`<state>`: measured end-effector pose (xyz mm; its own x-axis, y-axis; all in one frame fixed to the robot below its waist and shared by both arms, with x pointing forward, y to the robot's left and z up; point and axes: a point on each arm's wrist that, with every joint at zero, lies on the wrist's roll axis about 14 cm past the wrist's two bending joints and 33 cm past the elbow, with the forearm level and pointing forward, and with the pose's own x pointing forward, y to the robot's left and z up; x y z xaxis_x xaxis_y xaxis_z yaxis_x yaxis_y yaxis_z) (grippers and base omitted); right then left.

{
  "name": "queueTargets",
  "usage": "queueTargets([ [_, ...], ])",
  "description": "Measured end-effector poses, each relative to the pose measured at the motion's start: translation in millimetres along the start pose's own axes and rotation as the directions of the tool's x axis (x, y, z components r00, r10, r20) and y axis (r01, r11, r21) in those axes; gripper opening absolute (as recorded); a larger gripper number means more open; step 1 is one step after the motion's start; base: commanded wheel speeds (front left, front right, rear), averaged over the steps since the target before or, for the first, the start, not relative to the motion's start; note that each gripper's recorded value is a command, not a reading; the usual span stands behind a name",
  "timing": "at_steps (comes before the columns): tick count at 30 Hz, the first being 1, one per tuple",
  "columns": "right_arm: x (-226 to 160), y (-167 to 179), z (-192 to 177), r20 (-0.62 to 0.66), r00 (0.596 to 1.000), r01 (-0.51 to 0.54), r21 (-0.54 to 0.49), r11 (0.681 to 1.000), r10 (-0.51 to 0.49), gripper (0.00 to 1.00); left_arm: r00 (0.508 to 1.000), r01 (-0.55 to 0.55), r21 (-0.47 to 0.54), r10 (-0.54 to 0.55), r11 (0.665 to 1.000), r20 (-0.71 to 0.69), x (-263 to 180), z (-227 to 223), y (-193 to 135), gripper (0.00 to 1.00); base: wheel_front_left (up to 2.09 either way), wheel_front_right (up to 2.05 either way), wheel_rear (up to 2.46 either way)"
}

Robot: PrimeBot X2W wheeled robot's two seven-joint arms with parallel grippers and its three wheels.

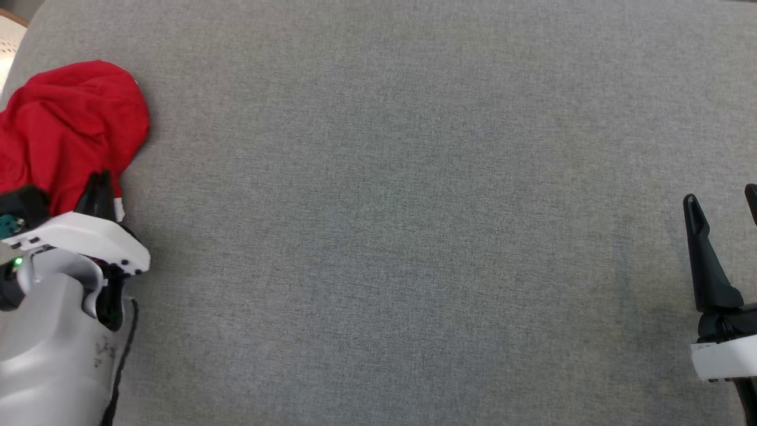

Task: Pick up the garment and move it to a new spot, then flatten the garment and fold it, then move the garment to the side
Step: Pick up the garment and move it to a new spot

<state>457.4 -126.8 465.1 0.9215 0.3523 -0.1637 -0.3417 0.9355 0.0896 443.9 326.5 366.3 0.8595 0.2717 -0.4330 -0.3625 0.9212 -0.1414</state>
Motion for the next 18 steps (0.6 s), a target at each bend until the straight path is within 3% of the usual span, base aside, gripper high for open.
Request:
queueTargets([
  [6, -5.2, 1.2, 12.5, 0.037, 0.999, 0.009, 0.001, 1.0, -0.009, 1.0, 0.972, 0.033, -0.014, -0.028, 0.999, 0.232, -9.5, 73.0, 1.7, 0.0, 0.0, 0.0, 0.0],
  [18, -46.6, 21.3, 41.8, 0.112, 0.994, 0.015, 0.009, 1.0, -0.015, 1.0, 0.843, 0.105, 0.114, -0.15, 0.988, 0.517, -112.1, 123.1, -28.0, 0.0, 0.0, 0.0, 0.0],
])
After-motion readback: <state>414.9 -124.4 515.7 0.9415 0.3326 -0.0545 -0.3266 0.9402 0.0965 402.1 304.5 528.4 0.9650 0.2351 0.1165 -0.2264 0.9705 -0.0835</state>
